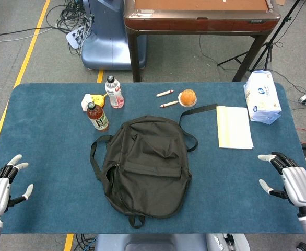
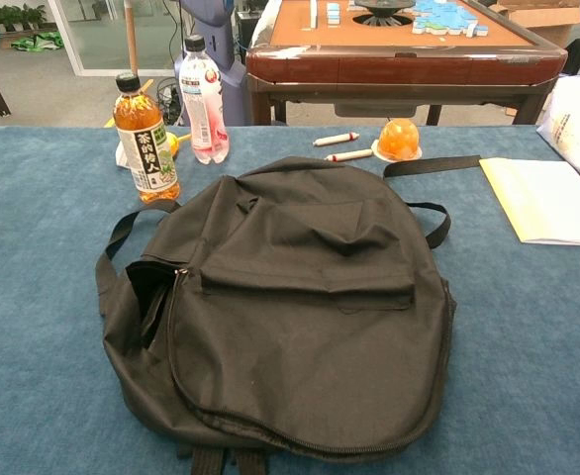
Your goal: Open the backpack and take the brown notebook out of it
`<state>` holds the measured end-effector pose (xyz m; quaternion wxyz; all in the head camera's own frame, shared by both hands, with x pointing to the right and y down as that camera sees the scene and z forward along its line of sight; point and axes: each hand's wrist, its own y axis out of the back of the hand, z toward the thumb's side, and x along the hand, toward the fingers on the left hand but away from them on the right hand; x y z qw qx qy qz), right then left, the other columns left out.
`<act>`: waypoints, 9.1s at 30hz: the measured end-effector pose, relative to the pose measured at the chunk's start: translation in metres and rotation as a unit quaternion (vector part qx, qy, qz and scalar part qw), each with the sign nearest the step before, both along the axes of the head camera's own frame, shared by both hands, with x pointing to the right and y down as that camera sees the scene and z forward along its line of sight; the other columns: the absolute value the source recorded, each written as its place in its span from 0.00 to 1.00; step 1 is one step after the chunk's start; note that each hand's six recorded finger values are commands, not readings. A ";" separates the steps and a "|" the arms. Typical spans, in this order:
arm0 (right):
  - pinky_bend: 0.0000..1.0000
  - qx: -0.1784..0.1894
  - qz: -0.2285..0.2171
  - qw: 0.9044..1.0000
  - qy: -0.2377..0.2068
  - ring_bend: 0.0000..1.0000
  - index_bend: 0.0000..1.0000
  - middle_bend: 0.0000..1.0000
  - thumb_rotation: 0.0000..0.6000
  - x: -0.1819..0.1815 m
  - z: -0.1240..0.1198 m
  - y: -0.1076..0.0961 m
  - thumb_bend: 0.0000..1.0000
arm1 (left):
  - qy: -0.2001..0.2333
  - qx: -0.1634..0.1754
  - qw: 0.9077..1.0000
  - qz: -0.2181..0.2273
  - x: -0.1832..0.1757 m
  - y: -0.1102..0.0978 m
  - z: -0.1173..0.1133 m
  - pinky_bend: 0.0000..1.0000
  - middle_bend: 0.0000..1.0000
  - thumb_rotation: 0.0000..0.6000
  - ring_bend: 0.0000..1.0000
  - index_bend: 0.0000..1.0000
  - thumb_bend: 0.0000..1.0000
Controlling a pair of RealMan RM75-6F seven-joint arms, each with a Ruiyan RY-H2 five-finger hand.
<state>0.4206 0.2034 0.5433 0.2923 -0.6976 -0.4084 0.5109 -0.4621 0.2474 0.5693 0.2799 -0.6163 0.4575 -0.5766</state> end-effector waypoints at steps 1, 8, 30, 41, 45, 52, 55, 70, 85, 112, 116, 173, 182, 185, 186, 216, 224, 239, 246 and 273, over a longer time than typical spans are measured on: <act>0.26 -0.002 0.001 1.000 -0.002 0.16 0.28 0.29 1.00 0.000 0.001 0.000 0.31 | 0.000 -0.001 1.000 0.000 0.000 0.000 0.000 0.17 0.11 1.00 0.14 0.25 0.29; 0.26 -0.010 -0.015 1.000 -0.013 0.16 0.28 0.29 1.00 -0.010 0.004 -0.002 0.31 | 0.001 -0.002 1.000 -0.004 -0.002 0.003 -0.001 0.17 0.11 1.00 0.14 0.25 0.29; 0.25 -0.089 -0.270 0.955 -0.084 0.14 0.28 0.27 1.00 -0.143 0.031 0.011 0.14 | 0.002 0.008 1.000 -0.002 0.003 0.002 -0.009 0.17 0.11 1.00 0.14 0.25 0.29; 0.14 -0.070 -0.375 0.920 -0.085 0.00 0.10 0.07 1.00 -0.212 0.061 0.035 0.00 | 0.001 0.002 1.000 -0.006 0.002 0.003 -0.006 0.17 0.11 1.00 0.14 0.25 0.29; 0.14 -0.078 -0.397 0.911 -0.083 0.00 0.09 0.07 1.00 -0.226 0.073 0.046 0.00 | 0.002 0.002 1.000 -0.007 0.002 0.003 -0.006 0.17 0.11 1.00 0.14 0.25 0.28; 0.13 -0.086 -0.420 0.900 -0.081 0.00 0.08 0.06 1.00 -0.243 0.088 0.061 0.00 | 0.005 0.000 1.000 -0.007 0.002 0.003 -0.004 0.17 0.11 1.00 0.14 0.25 0.28; 0.10 -0.084 -0.426 0.897 -0.080 0.00 0.06 0.05 1.00 -0.248 0.093 0.067 0.00 | 0.007 -0.001 1.000 -0.006 0.002 0.003 -0.002 0.17 0.12 1.00 0.14 0.25 0.29; 0.03 -0.048 -0.443 0.893 -0.067 0.00 0.00 0.00 1.00 -0.272 0.119 0.084 0.00 | 0.017 -0.002 1.000 -0.011 -0.002 0.004 -0.001 0.17 0.12 1.00 0.14 0.27 0.29; 0.03 -0.032 -0.414 0.906 -0.084 0.00 0.00 0.01 1.00 -0.295 0.135 0.073 0.06 | 0.023 -0.001 1.000 -0.015 -0.008 0.005 -0.002 0.17 0.12 1.00 0.14 0.27 0.29; 0.03 -0.079 -0.333 0.933 -0.113 0.00 0.18 0.21 1.00 -0.297 0.127 0.026 0.21 | 0.019 -0.003 1.000 -0.015 -0.011 0.007 -0.002 0.17 0.12 1.00 0.14 0.27 0.29; 0.03 -0.092 -0.335 0.930 -0.118 0.00 0.18 0.21 1.00 -0.297 0.123 0.031 0.21 | 0.021 -0.005 1.000 -0.014 -0.010 0.007 -0.001 0.17 0.12 1.00 0.14 0.27 0.29; 0.41 0.035 -0.147 0.986 -0.067 0.45 0.73 0.59 1.00 -0.314 0.109 -0.083 0.76 | 0.295 -0.034 0.909 0.291 0.125 -0.055 0.003 0.53 0.57 1.00 0.53 0.53 0.29; 0.41 0.035 -0.147 0.986 -0.066 0.45 0.73 0.58 1.00 -0.317 0.104 -0.088 0.77 | 0.293 -0.057 0.872 0.389 0.172 -0.049 0.032 0.53 0.54 1.00 0.51 0.49 0.29; 0.41 0.032 -0.146 0.986 -0.068 0.45 0.73 0.58 1.00 -0.318 0.104 -0.087 0.77 | 0.284 -0.062 0.863 0.414 0.185 -0.050 0.046 0.52 0.52 1.00 0.48 0.46 0.29; 0.41 0.031 -0.145 0.987 -0.068 0.45 0.73 0.57 1.00 -0.318 0.104 -0.087 0.77 | 0.281 -0.063 0.861 0.420 0.189 -0.050 0.051 0.50 0.51 1.00 0.47 0.45 0.29; 0.41 0.052 -0.117 0.989 -0.072 0.45 0.73 0.54 1.00 -0.328 0.093 -0.105 0.77 | 0.201 -0.047 0.824 0.527 0.244 -0.052 0.134 0.24 0.16 1.00 0.19 0.18 0.29; 0.41 0.051 -0.123 0.989 -0.069 0.45 0.73 0.54 1.00 -0.327 0.091 -0.102 0.77 | 0.157 -0.018 0.812 0.561 0.255 -0.058 0.150 0.24 0.13 1.00 0.17 0.15 0.29; 0.41 0.048 -0.122 0.990 -0.061 0.45 0.73 0.53 1.00 -0.323 0.092 -0.103 0.77 | 0.131 0.016 0.799 0.587 0.277 -0.054 0.172 0.24 0.07 1.00 0.12 0.09 0.29; 0.41 0.044 -0.120 0.990 -0.058 0.45 0.73 0.53 1.00 -0.321 0.093 -0.104 0.77 | 0.117 0.014 0.793 0.597 0.285 -0.053 0.179 0.23 0.05 1.00 0.10 0.08 0.29; 0.41 0.038 -0.117 0.991 -0.050 0.45 0.73 0.53 1.00 -0.320 0.100 -0.105 0.77 | 0.172 -0.009 0.828 0.534 0.315 -0.058 0.188 0.19 0.04 1.00 0.08 0.23 0.22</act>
